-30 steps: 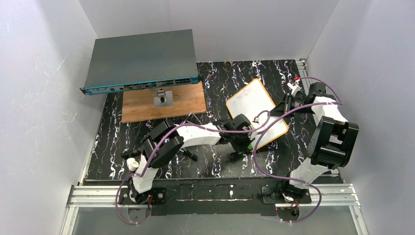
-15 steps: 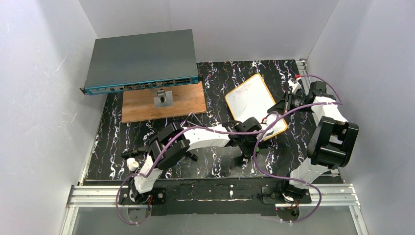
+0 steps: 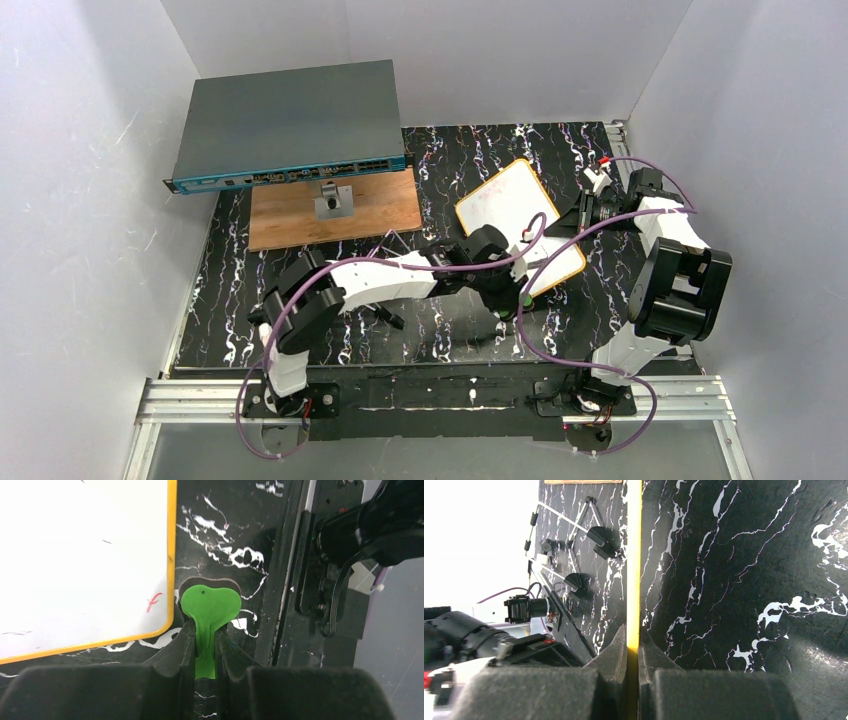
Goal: Erase the whiteboard
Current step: Erase the whiteboard at the center of the board, then place the whiteboard eraser at the center of the board, then place the whiteboard on the whiteboard stand.
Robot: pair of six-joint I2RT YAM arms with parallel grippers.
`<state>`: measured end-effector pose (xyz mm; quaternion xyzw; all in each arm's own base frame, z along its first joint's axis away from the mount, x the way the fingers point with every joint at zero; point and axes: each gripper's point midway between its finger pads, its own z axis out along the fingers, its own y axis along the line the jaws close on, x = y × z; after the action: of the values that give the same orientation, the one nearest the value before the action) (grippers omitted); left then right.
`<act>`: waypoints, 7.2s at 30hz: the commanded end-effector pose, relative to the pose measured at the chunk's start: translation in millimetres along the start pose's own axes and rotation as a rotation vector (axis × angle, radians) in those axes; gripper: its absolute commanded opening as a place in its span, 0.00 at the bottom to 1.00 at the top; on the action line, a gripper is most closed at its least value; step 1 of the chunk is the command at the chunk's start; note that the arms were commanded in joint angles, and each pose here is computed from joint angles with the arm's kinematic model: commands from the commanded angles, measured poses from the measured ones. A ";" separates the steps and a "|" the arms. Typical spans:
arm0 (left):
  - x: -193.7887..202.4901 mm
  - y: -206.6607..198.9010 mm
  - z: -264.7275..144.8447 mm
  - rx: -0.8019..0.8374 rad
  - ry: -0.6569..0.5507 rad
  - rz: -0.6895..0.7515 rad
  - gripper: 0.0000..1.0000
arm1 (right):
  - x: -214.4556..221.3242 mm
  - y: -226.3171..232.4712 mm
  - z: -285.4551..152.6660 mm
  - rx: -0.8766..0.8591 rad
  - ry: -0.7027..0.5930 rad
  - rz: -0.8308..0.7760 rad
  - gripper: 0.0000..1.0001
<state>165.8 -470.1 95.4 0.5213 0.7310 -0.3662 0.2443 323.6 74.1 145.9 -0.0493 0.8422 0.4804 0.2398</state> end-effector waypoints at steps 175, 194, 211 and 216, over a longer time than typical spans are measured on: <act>29.4 121.4 -36.7 -0.391 0.001 -0.616 0.87 | -5.0 81.5 -76.7 0.217 0.111 -0.587 0.01; -58.4 73.1 -147.1 -0.333 -0.381 -0.308 0.98 | 1.0 100.9 -91.6 0.260 0.134 -0.723 0.01; -21.3 15.4 -225.6 -0.194 -0.289 0.124 0.98 | 63.1 142.0 -77.0 0.140 0.389 -0.985 0.01; -19.1 -11.9 -255.0 -0.148 -0.309 0.235 0.98 | 93.8 162.0 -66.8 0.022 0.514 -1.103 0.01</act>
<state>194.3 -297.5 252.8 0.4528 0.6961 -0.3522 0.4317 194.9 100.7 246.2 -0.5250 0.7795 0.2346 0.2484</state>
